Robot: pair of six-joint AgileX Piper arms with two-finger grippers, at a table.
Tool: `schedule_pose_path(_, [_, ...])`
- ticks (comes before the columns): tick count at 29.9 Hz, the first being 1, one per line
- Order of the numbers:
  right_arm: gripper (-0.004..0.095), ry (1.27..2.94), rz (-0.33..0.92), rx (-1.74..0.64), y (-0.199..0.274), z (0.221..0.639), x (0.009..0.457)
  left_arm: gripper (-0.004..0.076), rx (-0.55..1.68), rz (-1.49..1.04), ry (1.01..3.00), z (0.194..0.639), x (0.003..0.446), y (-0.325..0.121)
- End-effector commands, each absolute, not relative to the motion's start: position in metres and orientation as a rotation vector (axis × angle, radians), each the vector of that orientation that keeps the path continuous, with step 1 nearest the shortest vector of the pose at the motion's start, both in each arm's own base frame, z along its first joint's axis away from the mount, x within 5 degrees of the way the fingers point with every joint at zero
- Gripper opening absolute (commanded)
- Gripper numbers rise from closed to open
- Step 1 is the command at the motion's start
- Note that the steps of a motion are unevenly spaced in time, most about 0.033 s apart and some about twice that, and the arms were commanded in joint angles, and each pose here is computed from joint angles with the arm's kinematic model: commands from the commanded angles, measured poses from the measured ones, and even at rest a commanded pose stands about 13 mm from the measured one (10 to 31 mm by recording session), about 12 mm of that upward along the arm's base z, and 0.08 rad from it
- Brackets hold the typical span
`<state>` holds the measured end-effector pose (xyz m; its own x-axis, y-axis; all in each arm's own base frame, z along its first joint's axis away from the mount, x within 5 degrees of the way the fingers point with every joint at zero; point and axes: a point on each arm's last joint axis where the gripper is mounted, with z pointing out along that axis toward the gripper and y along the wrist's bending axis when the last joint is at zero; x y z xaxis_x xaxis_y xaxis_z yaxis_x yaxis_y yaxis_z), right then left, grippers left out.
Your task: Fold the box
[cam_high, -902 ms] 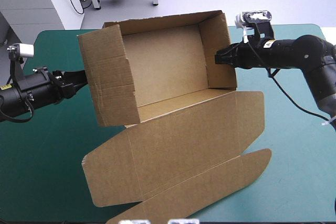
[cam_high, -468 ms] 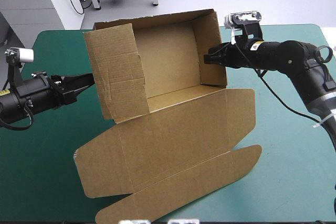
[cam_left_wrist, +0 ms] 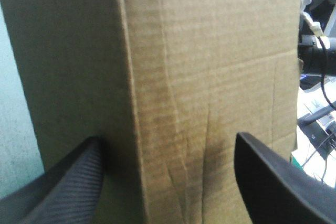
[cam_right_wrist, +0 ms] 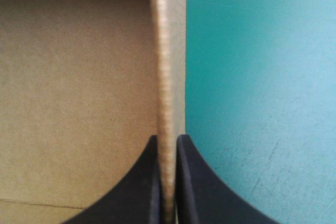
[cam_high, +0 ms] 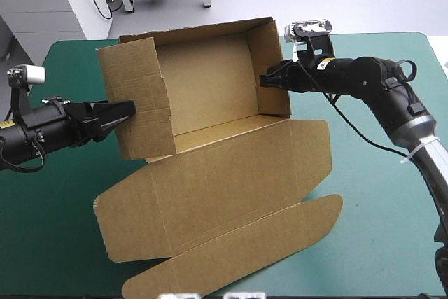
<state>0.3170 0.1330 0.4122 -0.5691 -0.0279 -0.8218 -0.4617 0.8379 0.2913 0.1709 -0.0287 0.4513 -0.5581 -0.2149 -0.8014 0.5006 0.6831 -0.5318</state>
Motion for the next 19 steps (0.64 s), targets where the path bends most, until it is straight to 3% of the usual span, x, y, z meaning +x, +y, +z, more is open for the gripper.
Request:
schedule_pose_path(1, [-0.0012,1.997,0.659,-0.293,0.132,0.436,0.313,0.0517,0.177,-1.002,1.969,0.458,0.165,-0.033])
schedule_pose_path(13, [0.0004,1.992,0.637,-0.336,0.152,0.431,0.311,0.0473,0.141,-0.973,1.991,0.446,0.192,-0.054])
schedule_pose_path(19, [0.0004,2.005,0.626,-0.364,0.162,0.43,0.306,0.0444,0.099,-0.871,2.195,0.419,0.214,-0.065])
